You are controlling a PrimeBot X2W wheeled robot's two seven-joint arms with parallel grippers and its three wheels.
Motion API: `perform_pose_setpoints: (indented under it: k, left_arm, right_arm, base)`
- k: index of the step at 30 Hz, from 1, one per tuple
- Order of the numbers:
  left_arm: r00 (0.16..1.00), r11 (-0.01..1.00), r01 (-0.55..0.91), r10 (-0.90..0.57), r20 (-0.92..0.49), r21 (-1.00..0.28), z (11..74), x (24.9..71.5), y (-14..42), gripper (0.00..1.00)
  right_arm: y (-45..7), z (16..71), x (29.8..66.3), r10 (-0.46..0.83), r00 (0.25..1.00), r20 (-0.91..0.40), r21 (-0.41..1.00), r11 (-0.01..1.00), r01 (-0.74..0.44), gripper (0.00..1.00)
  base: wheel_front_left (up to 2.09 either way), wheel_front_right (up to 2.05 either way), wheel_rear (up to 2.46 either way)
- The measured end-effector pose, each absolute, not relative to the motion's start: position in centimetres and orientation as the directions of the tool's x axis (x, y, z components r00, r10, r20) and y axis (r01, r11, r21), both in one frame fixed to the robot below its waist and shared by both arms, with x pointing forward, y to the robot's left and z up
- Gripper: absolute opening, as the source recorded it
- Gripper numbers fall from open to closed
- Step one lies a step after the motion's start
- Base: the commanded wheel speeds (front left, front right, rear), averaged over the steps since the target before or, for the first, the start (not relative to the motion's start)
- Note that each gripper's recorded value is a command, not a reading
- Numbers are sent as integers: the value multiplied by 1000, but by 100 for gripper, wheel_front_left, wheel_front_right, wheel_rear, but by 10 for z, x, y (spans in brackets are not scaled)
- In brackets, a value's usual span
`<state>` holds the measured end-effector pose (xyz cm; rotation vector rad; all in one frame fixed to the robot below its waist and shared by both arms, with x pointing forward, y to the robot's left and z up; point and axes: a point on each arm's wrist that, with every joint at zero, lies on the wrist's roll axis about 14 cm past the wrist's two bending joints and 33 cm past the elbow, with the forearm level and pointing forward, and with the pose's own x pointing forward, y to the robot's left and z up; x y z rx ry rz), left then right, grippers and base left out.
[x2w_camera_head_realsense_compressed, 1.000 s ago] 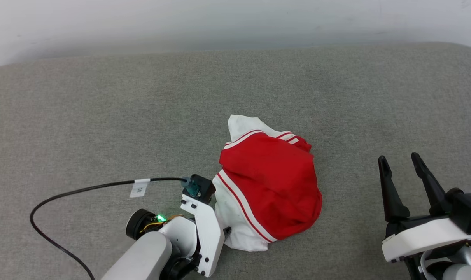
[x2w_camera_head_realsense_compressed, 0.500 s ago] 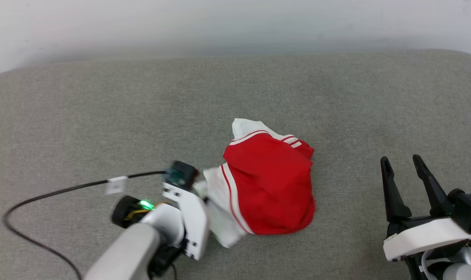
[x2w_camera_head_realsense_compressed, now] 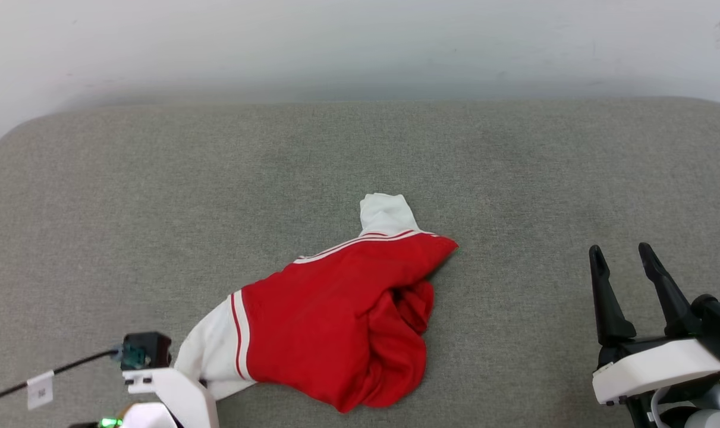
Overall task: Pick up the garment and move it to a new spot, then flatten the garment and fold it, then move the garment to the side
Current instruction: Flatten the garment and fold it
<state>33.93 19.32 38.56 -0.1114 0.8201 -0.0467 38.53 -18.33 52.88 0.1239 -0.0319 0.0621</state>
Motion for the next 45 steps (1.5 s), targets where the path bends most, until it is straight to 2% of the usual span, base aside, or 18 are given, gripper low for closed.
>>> perform_pose_setpoints:
  k: [1, 2, 7, 11, 16, 20, 26, 30, 36, 40, 45]
  left_arm:
    - [669, 992, -14, -83, -738, -125, 381, 334, 193, 49]
    - [671, 990, -26, -83, -736, -136, 379, 332, 192, 100]
    - [768, 987, -35, -76, -636, -159, 397, 345, 184, 100]
    - [877, 986, -1, -80, -474, -168, 430, 364, 173, 100]
    - [965, 982, 68, -109, -238, -174, 478, 378, 157, 100]
    - [990, 978, 124, -134, -49, -168, 515, 382, 143, 100]
    - [987, 978, 147, -134, 89, -150, 540, 381, 139, 100]
    - [984, 979, 140, -122, 127, -151, 549, 377, 141, 100]
    - [985, 982, 108, -85, 150, -153, 556, 373, 152, 100]
    - [990, 986, 61, -40, 134, -153, 550, 370, 167, 100]
    - [991, 988, 39, -20, 131, -148, 547, 374, 176, 100]
  right_arm:
    - [-183, 529, 385, 60, 998, 35, 122, 990, -64, 100]
    - [-184, 529, 385, 59, 998, 36, 122, 991, -63, 100]
    - [-184, 534, 384, 58, 997, 45, 115, 991, -63, 100]
    - [-185, 539, 379, 56, 997, 55, 113, 992, -62, 100]
    - [-187, 545, 370, 51, 997, 62, 109, 992, -58, 100]
    - [-189, 549, 363, 48, 996, 69, 93, 994, -54, 100]
    - [-188, 552, 361, 52, 997, 62, 82, 995, -57, 100]
    - [-191, 537, 362, 48, 999, -4, 120, 992, -47, 100]
    - [-183, 485, 377, 88, 962, -257, 174, 984, -43, 100]
    - [-159, 465, 398, 169, 902, -396, 215, 973, -88, 100]
    - [-120, 441, 420, 281, 775, -565, 230, 957, -179, 100]
  base:
    - [0, 0, 0]
    - [0, 0, 0]
    - [0, 0, 0]
    - [0, 0, 0]
    - [0, 0, 0]
    - [0, 0, 0]
    - [0, 0, 0]
    - [0, 0, 0]
    - [0, 0, 0]
    - [0, 0, 0]
    - [0, 0, 0]
